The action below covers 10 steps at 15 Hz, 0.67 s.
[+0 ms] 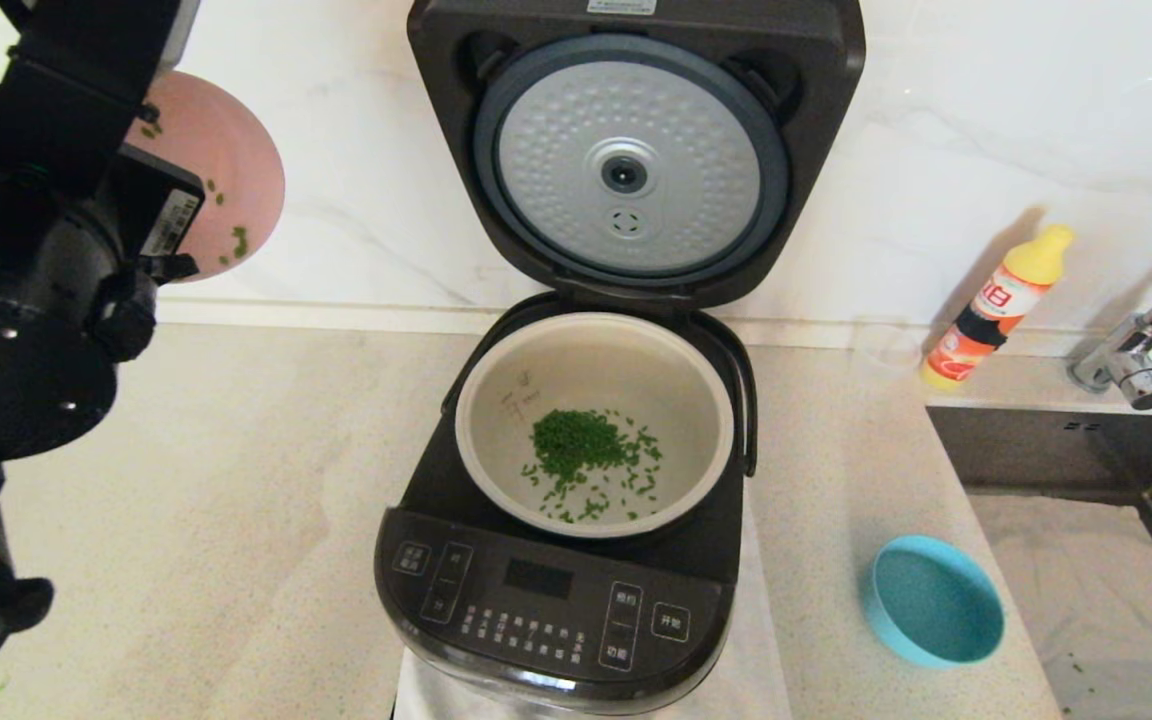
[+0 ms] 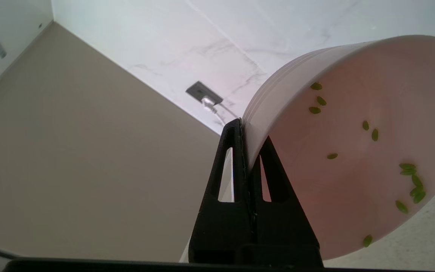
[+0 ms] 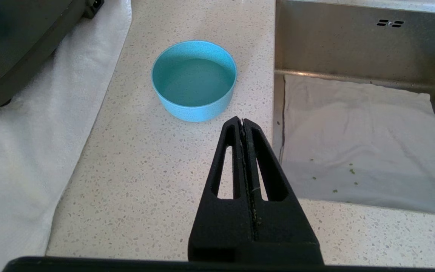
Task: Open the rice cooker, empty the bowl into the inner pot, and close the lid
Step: Place the bowl on the table
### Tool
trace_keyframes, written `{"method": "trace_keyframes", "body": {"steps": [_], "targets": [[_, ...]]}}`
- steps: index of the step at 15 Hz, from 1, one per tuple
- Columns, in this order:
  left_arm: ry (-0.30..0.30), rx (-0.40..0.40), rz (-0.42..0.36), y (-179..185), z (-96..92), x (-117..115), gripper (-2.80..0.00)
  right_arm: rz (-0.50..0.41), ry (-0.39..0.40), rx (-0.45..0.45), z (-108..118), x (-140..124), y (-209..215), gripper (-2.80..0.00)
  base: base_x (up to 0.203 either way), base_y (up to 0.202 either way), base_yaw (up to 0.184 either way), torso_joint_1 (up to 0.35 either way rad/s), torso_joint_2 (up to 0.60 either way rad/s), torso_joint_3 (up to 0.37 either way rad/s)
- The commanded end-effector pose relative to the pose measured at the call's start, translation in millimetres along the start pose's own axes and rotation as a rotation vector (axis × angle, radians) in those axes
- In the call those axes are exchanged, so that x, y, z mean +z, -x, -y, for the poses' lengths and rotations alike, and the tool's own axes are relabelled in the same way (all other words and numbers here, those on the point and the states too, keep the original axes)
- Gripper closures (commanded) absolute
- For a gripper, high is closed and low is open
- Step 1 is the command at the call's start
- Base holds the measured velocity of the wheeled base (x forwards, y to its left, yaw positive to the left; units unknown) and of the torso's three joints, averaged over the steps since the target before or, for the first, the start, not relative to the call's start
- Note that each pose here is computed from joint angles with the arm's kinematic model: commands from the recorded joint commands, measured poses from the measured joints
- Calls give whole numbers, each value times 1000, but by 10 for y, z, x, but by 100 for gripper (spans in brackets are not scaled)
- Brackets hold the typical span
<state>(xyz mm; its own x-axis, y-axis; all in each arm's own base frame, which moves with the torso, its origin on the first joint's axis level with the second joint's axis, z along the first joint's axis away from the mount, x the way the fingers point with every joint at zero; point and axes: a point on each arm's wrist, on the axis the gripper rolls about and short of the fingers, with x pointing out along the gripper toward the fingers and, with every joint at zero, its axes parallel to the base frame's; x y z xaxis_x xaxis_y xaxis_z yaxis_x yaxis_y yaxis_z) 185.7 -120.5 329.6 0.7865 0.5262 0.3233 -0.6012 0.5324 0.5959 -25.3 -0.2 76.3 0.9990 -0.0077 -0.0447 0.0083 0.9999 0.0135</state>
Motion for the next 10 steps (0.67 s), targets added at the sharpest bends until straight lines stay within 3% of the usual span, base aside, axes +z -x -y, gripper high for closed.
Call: {"method": "trace_keyframes", "body": {"steps": [1, 4, 5, 7, 8, 10], "targets": [[6, 8, -6, 45, -126, -88, 0, 0, 0, 0, 0, 0, 0, 0, 0, 0, 0, 0, 0, 0], [-15, -3, 0, 122, -208, -238, 0, -1, 0, 0, 0, 0, -1, 0, 0, 0, 0, 0, 0, 0], [3, 5, 2, 112, -245, -212, 0, 0, 0, 0, 0, 0, 0, 0, 0, 0, 0, 0, 0, 0], [20, 61, -26, -2, -376, -190, 0, -1, 0, 0, 0, 0, -1, 0, 0, 0, 0, 0, 0, 0], [1, 107, -53, -118, -466, -206, 0, -1, 0, 0, 0, 0, -1, 0, 0, 0, 0, 0, 0, 0], [-80, 98, -54, -270, -599, -251, 0, 0, 0, 0, 0, 0, 0, 0, 0, 0, 0, 0, 0, 0]]}}
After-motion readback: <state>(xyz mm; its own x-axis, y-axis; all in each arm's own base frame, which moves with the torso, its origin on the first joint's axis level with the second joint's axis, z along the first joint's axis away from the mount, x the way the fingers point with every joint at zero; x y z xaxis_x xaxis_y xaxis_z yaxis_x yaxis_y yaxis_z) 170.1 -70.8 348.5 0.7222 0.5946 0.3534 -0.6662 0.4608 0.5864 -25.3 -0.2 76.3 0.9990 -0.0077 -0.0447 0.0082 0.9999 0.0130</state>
